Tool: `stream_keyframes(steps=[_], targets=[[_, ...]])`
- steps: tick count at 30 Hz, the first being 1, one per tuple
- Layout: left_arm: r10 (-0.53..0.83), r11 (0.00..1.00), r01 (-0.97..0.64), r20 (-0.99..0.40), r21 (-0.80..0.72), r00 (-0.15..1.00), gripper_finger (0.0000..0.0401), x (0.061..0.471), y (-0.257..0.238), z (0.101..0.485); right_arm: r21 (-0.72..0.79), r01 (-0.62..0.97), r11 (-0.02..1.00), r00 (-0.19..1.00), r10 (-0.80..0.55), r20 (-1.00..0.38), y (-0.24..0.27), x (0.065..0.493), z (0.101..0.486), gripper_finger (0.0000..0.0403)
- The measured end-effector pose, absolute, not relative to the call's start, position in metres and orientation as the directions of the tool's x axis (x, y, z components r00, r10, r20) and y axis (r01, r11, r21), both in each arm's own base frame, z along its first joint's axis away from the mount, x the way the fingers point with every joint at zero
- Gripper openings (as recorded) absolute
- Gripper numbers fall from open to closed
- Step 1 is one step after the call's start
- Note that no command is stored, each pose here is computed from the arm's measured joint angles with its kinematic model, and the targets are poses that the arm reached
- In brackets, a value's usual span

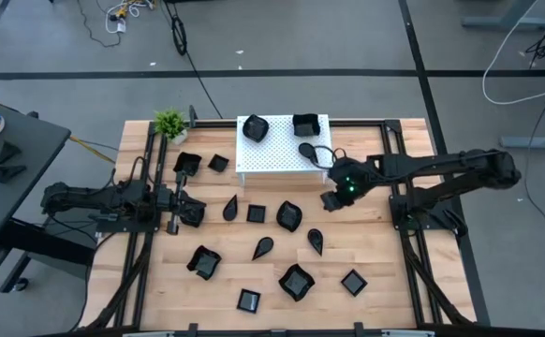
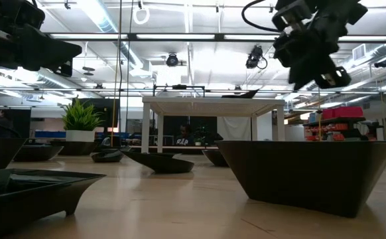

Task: Pick & Place Mini shaped plates
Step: Stack the drop-shaped plate on top of the drop-shaped plate on the shelf

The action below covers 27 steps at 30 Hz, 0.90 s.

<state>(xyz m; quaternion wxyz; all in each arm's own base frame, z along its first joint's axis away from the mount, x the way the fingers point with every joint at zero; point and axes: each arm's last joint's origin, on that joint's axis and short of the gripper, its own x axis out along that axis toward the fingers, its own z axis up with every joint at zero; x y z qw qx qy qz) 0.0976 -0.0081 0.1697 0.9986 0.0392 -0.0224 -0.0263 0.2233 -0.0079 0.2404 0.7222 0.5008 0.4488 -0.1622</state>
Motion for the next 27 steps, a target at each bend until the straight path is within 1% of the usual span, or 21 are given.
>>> stream_keyframes(steps=[4, 8, 16, 22, 27], targets=[[-0.054, 0.996, 0.051, 0.043, 0.08, 0.998, 0.0003, 0.098, -0.008, 0.17, 0.549, 0.706, 0.448, 0.496, 0.24, -0.834, 0.003, 0.22, 0.238, 0.007], [-0.054, 0.996, 0.051, 0.043, 0.08, 0.998, 0.0003, 0.098, -0.008, 0.17, 0.546, 0.708, 0.448, 0.479, 0.263, -0.837, 0.013, 0.219, 0.238, 0.007], [-0.054, 0.996, 0.051, 0.043, 0.08, 0.998, 0.0003, 0.098, -0.008, 0.17, 0.517, 0.787, 0.337, 0.443, 0.274, -0.854, 0.031, 0.22, 0.233, 0.007], [-0.054, 0.996, 0.051, 0.043, 0.08, 0.998, 0.0003, 0.098, -0.008, 0.17, 0.449, 0.86, 0.242, 0.378, 0.291, -0.879, 0.045, 0.229, 0.218, 0.007], [-0.054, 0.996, 0.051, 0.043, 0.08, 0.998, 0.0003, 0.098, -0.008, 0.17, 0.418, 0.886, 0.201, 0.349, 0.307, -0.885, 0.058, 0.238, 0.205, 0.007]])
